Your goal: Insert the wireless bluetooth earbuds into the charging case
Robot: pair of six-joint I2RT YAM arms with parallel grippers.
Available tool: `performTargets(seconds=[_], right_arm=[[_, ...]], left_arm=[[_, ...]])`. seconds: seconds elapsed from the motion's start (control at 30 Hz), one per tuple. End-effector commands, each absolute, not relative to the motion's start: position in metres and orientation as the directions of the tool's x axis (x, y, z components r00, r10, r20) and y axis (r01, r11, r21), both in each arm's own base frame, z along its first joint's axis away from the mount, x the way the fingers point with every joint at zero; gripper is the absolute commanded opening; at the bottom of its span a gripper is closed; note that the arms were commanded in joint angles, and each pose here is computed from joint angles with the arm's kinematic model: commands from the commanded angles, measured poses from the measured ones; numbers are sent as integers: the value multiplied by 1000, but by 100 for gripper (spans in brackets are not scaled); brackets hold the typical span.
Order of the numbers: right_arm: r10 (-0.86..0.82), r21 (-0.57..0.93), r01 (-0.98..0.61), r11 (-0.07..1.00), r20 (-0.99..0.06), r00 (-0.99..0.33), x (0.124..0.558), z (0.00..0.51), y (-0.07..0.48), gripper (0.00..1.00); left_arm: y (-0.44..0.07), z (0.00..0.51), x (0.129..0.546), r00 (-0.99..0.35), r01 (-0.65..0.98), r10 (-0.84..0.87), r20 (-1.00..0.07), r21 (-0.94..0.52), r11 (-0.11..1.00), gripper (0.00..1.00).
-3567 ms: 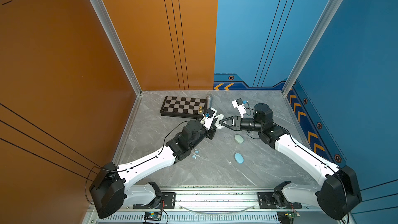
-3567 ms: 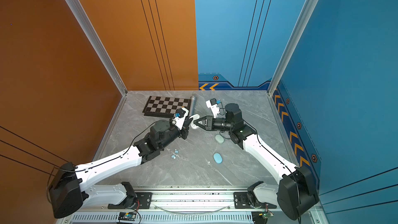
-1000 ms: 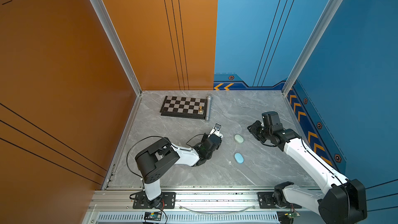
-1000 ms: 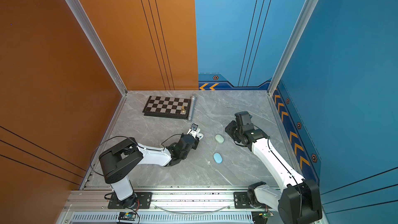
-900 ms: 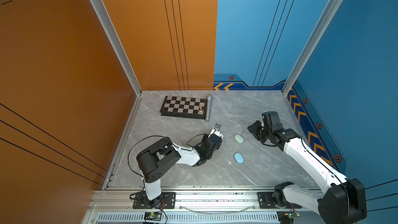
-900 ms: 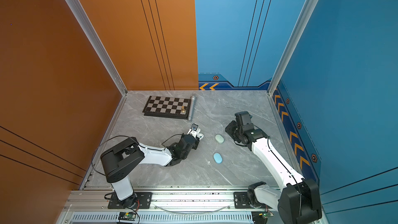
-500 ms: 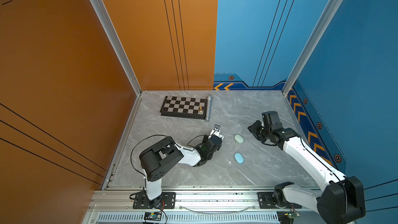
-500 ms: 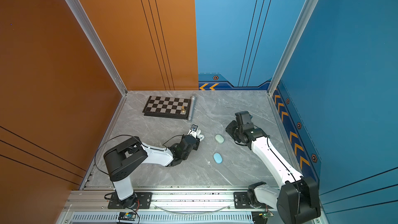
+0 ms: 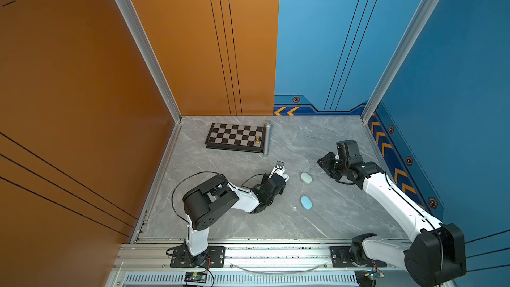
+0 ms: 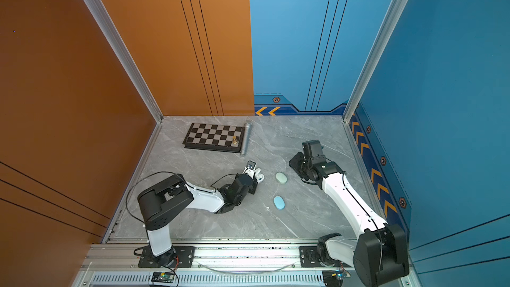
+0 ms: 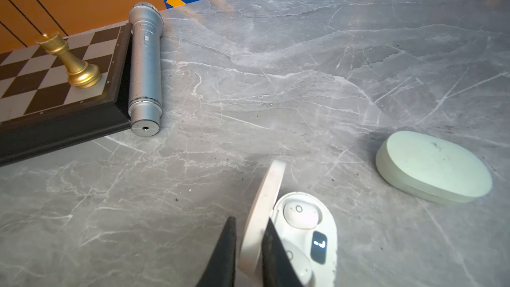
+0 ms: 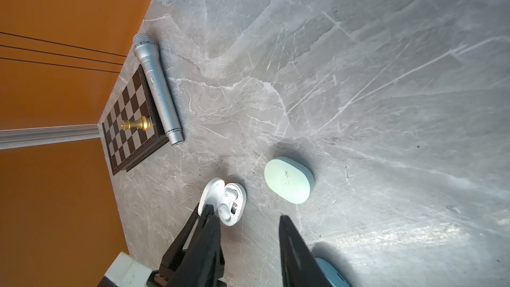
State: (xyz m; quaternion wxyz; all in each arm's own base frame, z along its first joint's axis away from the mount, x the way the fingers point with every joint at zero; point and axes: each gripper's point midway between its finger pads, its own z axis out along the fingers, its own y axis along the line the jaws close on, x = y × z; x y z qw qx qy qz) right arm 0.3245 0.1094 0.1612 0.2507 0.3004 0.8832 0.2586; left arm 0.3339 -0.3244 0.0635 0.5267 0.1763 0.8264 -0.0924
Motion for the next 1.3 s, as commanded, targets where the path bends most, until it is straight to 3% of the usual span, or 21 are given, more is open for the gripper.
performTargets(seconds=[0.0,0.27,0.4,0.5,0.6,0.63,0.67,0.93,1.27], right_arm=[[601,611,327,722,-318,-734,328,173,115,45],[513,579,245,778,-359,-780,331,174,122,54],[381,512,148,846,-388,-839,340,169,140,57],[258,434,60,899,-415,-872,351,162,155,59],[144,372,-26,928,-422,-895,360,152,173,60],[94,348,-64,935,-418,-904,364,146,181,60],[54,324,-89,942,-408,-911,365,139,187,60],[-211,187,-290,939,-354,-911,373,101,233,60],[-336,64,-363,929,-258,-906,358,57,240,58]], left_arm=[[-334,81,332,-365,423,163,-917,-7,906,29],[-321,125,321,-308,452,131,-942,-23,892,42],[-302,171,301,-281,495,143,-949,-16,869,52],[-278,196,281,-331,504,155,-931,-35,863,56],[-252,206,257,-426,506,144,-893,-104,856,73],[-246,206,247,-453,514,136,-881,-134,847,82],[-241,207,241,-465,517,126,-876,-154,842,99],[-195,209,221,-474,413,-52,-879,-273,869,98],[-194,209,223,-478,397,-52,-877,-268,878,98]])
